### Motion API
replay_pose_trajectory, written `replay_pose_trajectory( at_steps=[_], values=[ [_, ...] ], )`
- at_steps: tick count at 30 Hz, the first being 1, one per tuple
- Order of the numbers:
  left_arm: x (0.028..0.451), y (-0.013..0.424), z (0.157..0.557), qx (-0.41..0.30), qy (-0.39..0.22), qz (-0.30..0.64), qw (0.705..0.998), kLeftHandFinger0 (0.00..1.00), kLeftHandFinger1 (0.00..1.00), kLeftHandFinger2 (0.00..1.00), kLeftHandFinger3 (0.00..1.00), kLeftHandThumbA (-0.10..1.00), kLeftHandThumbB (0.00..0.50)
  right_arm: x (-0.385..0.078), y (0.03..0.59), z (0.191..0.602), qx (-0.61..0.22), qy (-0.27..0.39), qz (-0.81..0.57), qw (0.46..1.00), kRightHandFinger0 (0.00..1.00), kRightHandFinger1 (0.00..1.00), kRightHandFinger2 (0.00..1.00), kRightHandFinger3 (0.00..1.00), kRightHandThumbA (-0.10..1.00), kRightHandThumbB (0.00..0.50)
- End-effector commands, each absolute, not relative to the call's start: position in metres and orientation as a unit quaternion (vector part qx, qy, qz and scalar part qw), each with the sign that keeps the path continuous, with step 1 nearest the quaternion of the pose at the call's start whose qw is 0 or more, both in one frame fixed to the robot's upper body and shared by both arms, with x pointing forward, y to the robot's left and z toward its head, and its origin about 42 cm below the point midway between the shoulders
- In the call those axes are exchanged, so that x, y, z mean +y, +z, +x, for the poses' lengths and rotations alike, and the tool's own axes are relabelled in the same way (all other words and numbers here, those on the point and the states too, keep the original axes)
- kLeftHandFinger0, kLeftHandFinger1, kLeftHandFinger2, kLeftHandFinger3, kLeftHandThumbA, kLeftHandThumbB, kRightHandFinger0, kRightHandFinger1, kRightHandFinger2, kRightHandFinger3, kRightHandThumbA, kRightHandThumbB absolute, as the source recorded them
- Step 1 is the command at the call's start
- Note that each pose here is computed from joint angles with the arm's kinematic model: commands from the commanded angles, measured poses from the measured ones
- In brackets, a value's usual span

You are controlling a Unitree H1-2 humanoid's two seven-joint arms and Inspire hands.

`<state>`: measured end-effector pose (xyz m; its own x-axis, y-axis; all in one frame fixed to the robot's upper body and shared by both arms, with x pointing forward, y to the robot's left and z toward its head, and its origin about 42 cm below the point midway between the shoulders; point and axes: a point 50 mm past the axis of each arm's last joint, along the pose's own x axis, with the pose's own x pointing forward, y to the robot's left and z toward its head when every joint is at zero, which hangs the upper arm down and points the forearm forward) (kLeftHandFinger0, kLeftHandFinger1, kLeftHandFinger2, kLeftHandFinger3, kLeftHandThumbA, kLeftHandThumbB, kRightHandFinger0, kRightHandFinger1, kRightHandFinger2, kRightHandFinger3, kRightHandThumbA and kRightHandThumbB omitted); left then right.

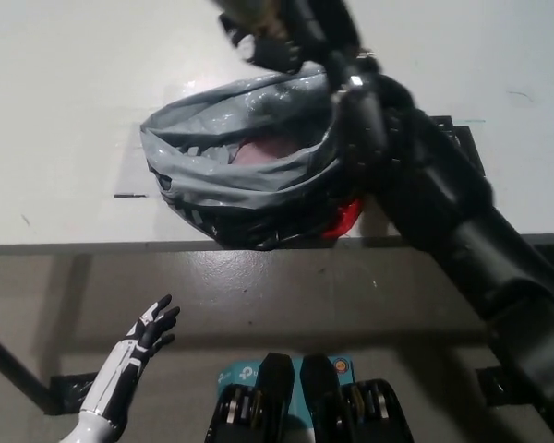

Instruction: Use the right hand to pick up a bottle of protein shake and place it into a plastic bag on the left side

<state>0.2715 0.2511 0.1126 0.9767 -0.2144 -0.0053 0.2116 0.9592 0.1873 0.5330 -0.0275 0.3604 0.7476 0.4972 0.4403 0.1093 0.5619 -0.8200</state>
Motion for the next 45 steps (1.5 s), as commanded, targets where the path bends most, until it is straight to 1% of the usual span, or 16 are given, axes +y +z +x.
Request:
replay_pose_trajectory(
  at_steps=[1,5,10,13,18,21,22,23,26,27,28,29,30,31,35,45],
  values=[
    [0.25,0.123,0.277,-0.043,-0.124,0.118,0.984,1.0,1.0,1.0,1.0,1.0,0.072,0.004,0.403,0.54,-0.376,0.109,-0.53,0.753,0.0,0.47,0.85,1.0,-0.1,0.164],
    [0.247,0.127,0.279,-0.047,-0.132,0.124,0.982,1.0,1.0,1.0,1.0,1.0,0.053,0.01,0.408,0.545,-0.383,0.105,-0.557,0.73,0.0,0.41,0.8,0.95,-0.1,0.196],
    [0.247,0.131,0.28,-0.049,-0.135,0.133,0.981,1.0,1.0,1.0,1.0,1.0,0.06,0.004,0.403,0.55,-0.374,0.102,-0.584,0.713,0.0,0.41,0.82,0.93,-0.1,0.189],
    [0.248,0.133,0.282,-0.051,-0.136,0.139,0.98,1.0,1.0,1.0,1.0,1.0,0.065,-0.005,0.392,0.553,-0.369,0.1,-0.591,0.71,0.0,0.43,0.83,0.98,-0.1,0.207],
    [0.248,0.136,0.285,-0.051,-0.138,0.145,0.978,1.0,1.0,1.0,1.0,1.0,0.079,-0.02,0.385,0.557,-0.361,0.105,-0.596,0.709,0.0,0.44,0.83,0.95,-0.1,0.217],
    [0.248,0.137,0.287,-0.051,-0.137,0.145,0.979,1.0,1.0,1.0,1.0,1.0,0.079,-0.025,0.385,0.56,-0.316,0.136,-0.592,0.729,0.01,0.45,0.82,0.91,-0.08,0.19],
    [0.248,0.137,0.287,-0.051,-0.137,0.145,0.979,1.0,1.0,1.0,1.0,1.0,0.068,-0.025,0.385,0.56,-0.313,0.138,-0.592,0.73,0.02,0.38,0.7,0.78,0.02,0.282],
    [0.248,0.138,0.289,-0.053,-0.137,0.144,0.979,1.0,1.0,1.0,1.0,1.0,0.072,-0.024,0.386,0.56,-0.289,0.156,-0.588,0.739,0.04,0.4,0.69,0.75,0.08,0.234],
    [0.247,0.141,0.293,-0.058,-0.138,0.143,0.978,1.0,1.0,1.0,1.0,1.0,0.065,-0.017,0.39,0.553,-0.215,0.23,-0.58,0.751,0.15,0.38,0.56,0.63,0.23,0.259],
    [0.247,0.141,0.293,-0.059,-0.137,0.144,0.978,1.0,1.0,1.0,1.0,1.0,0.065,-0.017,0.389,0.553,-0.212,0.235,-0.58,0.751,0.15,0.38,0.56,0.63,0.23,0.259],
    [0.247,0.141,0.294,-0.061,-0.138,0.144,0.978,1.0,1.0,1.0,1.0,1.0,0.076,-0.014,0.388,0.551,-0.186,0.26,-0.579,0.75,0.52,0.71,0.79,0.89,0.35,0.294],
    [0.247,0.141,0.295,-0.061,-0.138,0.145,0.978,1.0,1.0,1.0,1.0,1.0,0.076,-0.013,0.387,0.55,-0.176,0.271,-0.578,0.749,0.52,0.71,0.79,0.89,0.35,0.294],
    [0.246,0.142,0.296,-0.063,-0.136,0.148,0.978,1.0,1.0,1.0,1.0,1.0,0.083,-0.01,0.387,0.549,-0.147,0.301,-0.573,0.748,0.9,1.0,1.0,1.0,0.48,0.336],
    [0.246,0.143,0.297,-0.064,-0.135,0.15,0.977,1.0,1.0,1.0,1.0,1.0,0.083,-0.009,0.388,0.548,-0.133,0.316,-0.568,0.748,0.96,1.0,1.0,1.0,0.51,0.375],
    [0.246,0.148,0.302,-0.066,-0.136,0.148,0.977,1.0,1.0,1.0,1.0,1.0,0.088,-0.011,0.394,0.544,-0.106,0.35,-0.58,0.728,1.0,1.0,1.0,1.0,0.72,0.491],
    [0.245,0.152,0.307,-0.069,-0.146,0.148,0.976,1.0,1.0,1.0,1.0,1.0,0.082,-0.033,0.401,0.536,-0.062,0.381,-0.573,0.723,1.0,1.0,1.0,1.0,0.79,0.5]
  ],
)
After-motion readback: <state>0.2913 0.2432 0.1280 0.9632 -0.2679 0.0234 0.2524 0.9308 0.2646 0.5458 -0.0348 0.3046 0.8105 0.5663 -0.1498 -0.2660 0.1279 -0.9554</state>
